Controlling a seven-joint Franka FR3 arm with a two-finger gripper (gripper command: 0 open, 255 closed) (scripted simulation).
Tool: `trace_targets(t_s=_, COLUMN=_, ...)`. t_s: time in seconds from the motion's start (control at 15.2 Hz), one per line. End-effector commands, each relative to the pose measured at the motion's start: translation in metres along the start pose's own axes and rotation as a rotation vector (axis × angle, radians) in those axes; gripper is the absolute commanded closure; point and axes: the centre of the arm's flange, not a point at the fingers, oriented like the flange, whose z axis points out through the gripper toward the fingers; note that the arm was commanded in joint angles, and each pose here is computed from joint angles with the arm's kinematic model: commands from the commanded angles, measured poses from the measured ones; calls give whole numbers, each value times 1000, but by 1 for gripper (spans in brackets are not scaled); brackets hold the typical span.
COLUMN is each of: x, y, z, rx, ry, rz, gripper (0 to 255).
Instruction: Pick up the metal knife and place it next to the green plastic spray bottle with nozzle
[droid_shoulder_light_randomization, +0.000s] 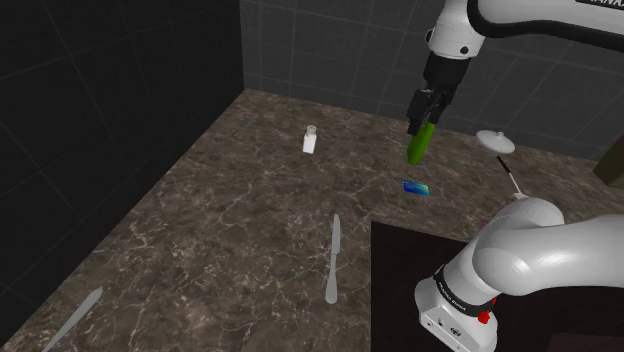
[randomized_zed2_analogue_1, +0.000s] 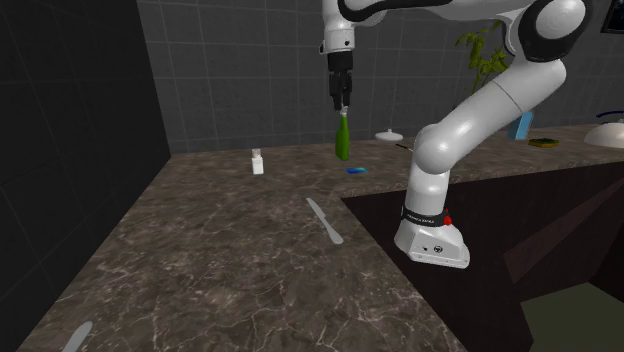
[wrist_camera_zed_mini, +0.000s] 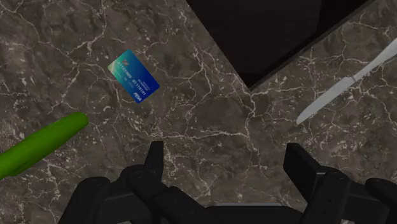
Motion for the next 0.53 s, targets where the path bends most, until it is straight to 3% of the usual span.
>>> trace_targets(t_s=0.0, x=0, y=0, z=0, rx=0, ry=0, rz=0, gripper=0)
trace_targets(t_s=0.46, x=-29, y=-66, z=57, rx=16, ry=18, rz=230, gripper=0)
